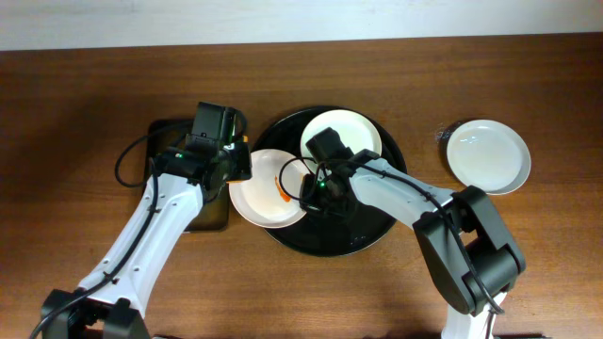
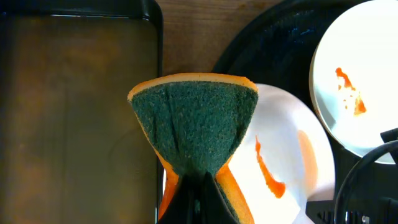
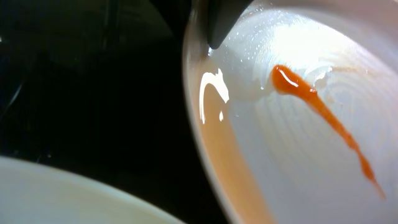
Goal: Clean dirty plates on tray and stack at the side
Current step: 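Move the right gripper back and grasp the lower white plate's rim, then lift and tilt the gripped plate with the right gripper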
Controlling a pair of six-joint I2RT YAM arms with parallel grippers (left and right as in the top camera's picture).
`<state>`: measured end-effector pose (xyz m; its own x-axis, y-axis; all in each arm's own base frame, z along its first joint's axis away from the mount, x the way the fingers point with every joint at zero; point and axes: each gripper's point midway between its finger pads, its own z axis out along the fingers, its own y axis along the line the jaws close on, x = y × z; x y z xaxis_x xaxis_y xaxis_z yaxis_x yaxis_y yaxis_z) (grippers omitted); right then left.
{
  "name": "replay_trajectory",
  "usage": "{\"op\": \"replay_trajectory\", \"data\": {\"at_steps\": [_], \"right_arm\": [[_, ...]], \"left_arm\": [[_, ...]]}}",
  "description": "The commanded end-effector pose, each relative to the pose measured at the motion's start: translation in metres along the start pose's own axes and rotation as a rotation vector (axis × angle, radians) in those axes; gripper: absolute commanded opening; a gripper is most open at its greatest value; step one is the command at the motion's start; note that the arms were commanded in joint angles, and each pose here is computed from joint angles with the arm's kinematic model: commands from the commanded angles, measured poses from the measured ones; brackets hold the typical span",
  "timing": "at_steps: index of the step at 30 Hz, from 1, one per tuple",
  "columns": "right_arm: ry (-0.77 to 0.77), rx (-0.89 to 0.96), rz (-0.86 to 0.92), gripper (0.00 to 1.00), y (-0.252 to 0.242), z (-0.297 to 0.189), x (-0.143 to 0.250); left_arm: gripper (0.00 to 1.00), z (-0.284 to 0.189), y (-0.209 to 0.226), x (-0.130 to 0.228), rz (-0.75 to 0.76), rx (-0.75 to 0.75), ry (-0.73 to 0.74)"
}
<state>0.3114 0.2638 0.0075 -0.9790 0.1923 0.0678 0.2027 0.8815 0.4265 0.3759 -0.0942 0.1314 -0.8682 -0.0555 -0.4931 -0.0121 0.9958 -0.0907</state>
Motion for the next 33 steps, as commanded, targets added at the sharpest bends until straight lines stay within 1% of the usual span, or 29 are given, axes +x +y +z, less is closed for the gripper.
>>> {"op": "replay_trajectory", "data": {"at_steps": [1,5,8,9,11,12,13,15,16,17,20,22,23,24,25,27,29,33], "right_arm": [[0.021,0.031,0.016,0.04,-0.007,0.009,0.007],[0.02,0.133,0.038,0.04,-0.034,-0.001,0.006],[-0.078,0.256,0.007,0.04,-0.067,-0.042,-0.014],[-0.128,0.293,-0.093,0.04,-0.078,-0.071,-0.026],[-0.111,0.312,-0.206,0.04,-0.09,-0.085,-0.029],[-0.085,0.335,-0.294,0.04,-0.1,-0.09,-0.031],[-0.096,0.387,-0.327,0.04,-0.113,-0.095,-0.037],[-0.145,0.474,-0.295,0.08,-0.133,-0.107,-0.052],[-0.159,0.484,-0.277,0.14,-0.14,-0.111,-0.057],[-0.166,0.489,-0.253,0.24,-0.147,-0.115,-0.061],[-0.124,0.47,-0.193,0.26,-0.159,-0.119,-0.055],[-0.042,0.303,-0.182,0.28,-0.134,-0.112,-0.036],[-0.001,0.21,-0.178,0.32,-0.119,-0.109,-0.027],[0.033,0.157,-0.168,0.35,-0.111,-0.107,-0.019],[0.056,0.145,-0.114,0.37,-0.11,-0.107,-0.013],[0.091,0.163,-0.083,0.43,-0.112,-0.105,-0.002],[0.119,0.191,-0.054,0.43,-0.119,-0.094,0.011],[0.116,0.192,-0.017,0.43,-0.126,-0.069,0.023]], "left_arm": [[0.0,-0.011,0.002,-0.008,-0.015,-0.001,-0.039],[0.0,-0.011,0.002,-0.008,-0.015,-0.001,-0.039],[0.0,-0.011,0.002,-0.008,-0.015,0.0,-0.039],[0.0,-0.011,-0.002,-0.007,-0.015,0.019,-0.033],[0.0,-0.011,-0.003,-0.007,-0.014,0.029,-0.03],[0.0,-0.011,-0.003,-0.007,-0.014,0.029,-0.03],[0.0,-0.011,-0.003,-0.007,-0.014,0.029,-0.03],[0.0,-0.011,-0.003,-0.007,-0.014,0.029,-0.03],[0.0,-0.011,-0.003,-0.006,-0.014,0.028,-0.029],[0.0,-0.011,-0.003,-0.006,-0.014,0.028,-0.029],[0.0,-0.011,-0.003,-0.007,-0.014,0.028,-0.03],[0.0,-0.011,-0.003,-0.007,-0.014,0.028,-0.03],[0.0,-0.011,-0.003,-0.007,-0.014,0.028,-0.03],[0.0,-0.011,-0.003,-0.007,-0.014,0.028,-0.03],[0.0,-0.011,-0.003,-0.007,-0.014,0.028,-0.03],[0.0,-0.01,-0.003,-0.006,-0.014,0.027,-0.028],[0.0,-0.01,-0.003,-0.006,-0.014,0.027,-0.028],[0.0,-0.011,-0.003,-0.006,-0.014,0.027,-0.028]]}}
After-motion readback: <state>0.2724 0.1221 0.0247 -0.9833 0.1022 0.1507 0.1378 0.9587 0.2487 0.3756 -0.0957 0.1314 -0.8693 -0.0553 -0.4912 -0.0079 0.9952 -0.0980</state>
